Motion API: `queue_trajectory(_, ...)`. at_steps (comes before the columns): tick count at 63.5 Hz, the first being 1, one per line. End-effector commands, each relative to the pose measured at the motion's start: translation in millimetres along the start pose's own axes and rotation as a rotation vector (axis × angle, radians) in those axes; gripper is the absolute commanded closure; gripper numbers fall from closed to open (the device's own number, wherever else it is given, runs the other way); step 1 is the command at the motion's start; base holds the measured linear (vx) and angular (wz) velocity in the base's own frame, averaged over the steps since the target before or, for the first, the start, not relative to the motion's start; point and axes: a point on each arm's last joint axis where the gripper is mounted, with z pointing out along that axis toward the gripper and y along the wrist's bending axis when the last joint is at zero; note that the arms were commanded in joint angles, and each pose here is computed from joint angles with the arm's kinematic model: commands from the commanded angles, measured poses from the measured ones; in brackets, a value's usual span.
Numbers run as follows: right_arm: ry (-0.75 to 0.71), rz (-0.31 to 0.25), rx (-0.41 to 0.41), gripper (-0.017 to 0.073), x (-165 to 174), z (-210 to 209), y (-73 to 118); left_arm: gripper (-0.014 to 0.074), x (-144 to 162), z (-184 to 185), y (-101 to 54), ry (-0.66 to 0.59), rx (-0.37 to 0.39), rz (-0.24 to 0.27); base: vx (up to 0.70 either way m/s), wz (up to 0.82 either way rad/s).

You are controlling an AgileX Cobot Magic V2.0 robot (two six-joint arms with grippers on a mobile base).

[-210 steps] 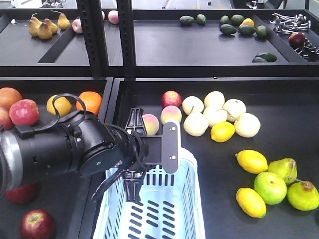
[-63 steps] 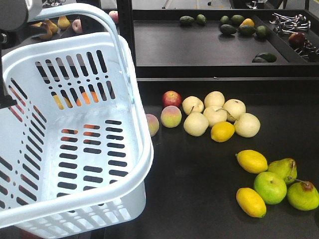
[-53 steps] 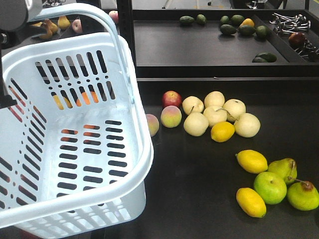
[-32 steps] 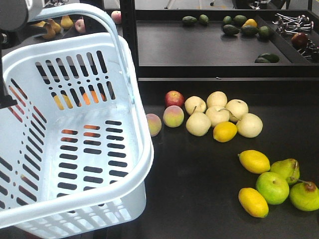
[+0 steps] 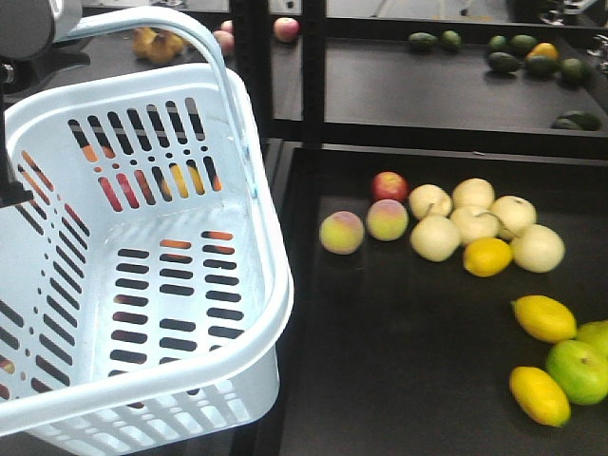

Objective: Pick three apples into basket with both arms
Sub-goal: 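Turn the base toward the apple table while holding the basket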

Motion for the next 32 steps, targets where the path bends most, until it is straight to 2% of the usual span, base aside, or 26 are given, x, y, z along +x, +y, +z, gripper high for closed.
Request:
queue_trajectory(1,-0.079,-0.003,0.003,0.0568,-3.2,-1.1,-0.1,0.06,-2.2,-17.6,15.4,-0.078,-0.107,-0.019,-0.05,0.37)
queue_trajectory(32,-0.079,-0.003,0.003,0.0568,-3.2,-1.1,-0.1,0.06,-2.2,-17.6,15.4,-0.078,-0.107,-0.019,-0.06,0.43)
